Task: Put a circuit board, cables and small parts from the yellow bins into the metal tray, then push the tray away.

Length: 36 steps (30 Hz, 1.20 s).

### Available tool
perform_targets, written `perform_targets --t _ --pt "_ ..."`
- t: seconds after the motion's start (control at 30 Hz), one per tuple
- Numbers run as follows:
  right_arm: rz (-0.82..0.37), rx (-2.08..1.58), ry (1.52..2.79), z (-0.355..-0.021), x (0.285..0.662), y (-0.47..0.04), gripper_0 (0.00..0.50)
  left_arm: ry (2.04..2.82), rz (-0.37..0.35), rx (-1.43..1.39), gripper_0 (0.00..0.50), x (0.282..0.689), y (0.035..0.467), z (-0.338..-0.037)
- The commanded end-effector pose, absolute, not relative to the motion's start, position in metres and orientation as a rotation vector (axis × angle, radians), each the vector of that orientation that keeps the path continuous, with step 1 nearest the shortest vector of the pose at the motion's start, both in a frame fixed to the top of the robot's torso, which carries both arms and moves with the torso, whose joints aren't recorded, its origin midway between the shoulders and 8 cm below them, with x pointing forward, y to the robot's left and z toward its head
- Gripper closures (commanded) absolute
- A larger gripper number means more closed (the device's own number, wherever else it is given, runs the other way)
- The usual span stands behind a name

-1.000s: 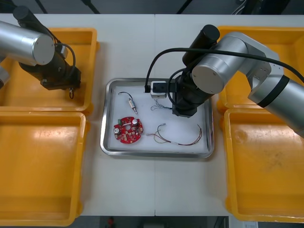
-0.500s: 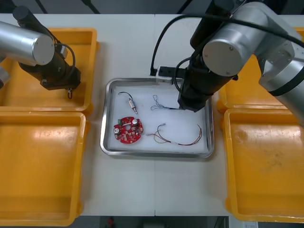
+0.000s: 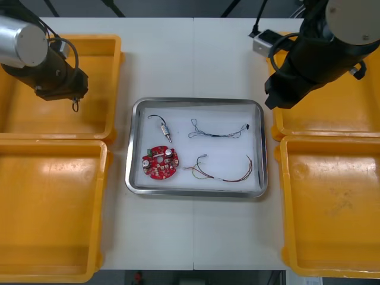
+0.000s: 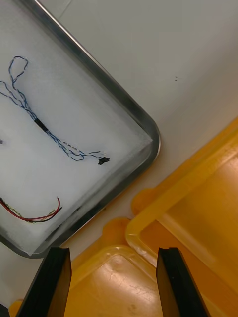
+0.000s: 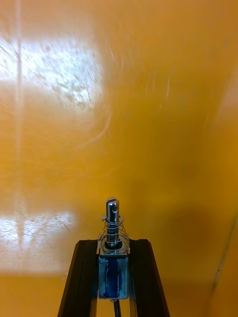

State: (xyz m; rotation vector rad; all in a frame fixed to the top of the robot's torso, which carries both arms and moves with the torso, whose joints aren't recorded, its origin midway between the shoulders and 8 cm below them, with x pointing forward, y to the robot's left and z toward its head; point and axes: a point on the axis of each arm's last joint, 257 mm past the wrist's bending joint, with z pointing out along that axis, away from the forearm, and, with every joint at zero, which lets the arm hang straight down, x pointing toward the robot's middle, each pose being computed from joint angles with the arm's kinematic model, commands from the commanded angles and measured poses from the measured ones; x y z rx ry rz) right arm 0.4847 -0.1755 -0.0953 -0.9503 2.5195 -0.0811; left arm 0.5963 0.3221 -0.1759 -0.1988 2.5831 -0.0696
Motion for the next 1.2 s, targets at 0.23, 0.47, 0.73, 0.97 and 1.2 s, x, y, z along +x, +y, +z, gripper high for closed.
perform_targets --t 0.23,0.47,0.73,0.97,1.2 --pt "-0.041 -0.397 2.573 -0.069 0.454 -0.259 0.000 2.496 -0.044 -0.152 0.500 0.592 0.354 -0.057" --pt "-0.042 -0.174 2.589 -0.071 0.424 -0.304 0.000 2.532 -0.042 -0.143 0.500 0.577 0.345 -0.037" --pt "-0.038 0.011 2.589 -0.075 0.401 -0.357 0.000 2.561 -0.078 -0.142 0.500 0.567 0.328 -0.023" --pt "0.043 0.112 2.578 -0.084 0.397 -0.385 0.000 2.567 -0.162 -0.191 0.500 0.564 0.300 -0.023" --pt "0.061 0.166 2.607 -0.097 0.401 -0.404 0.000 2.554 -0.205 -0.278 0.500 0.558 0.252 -0.031"
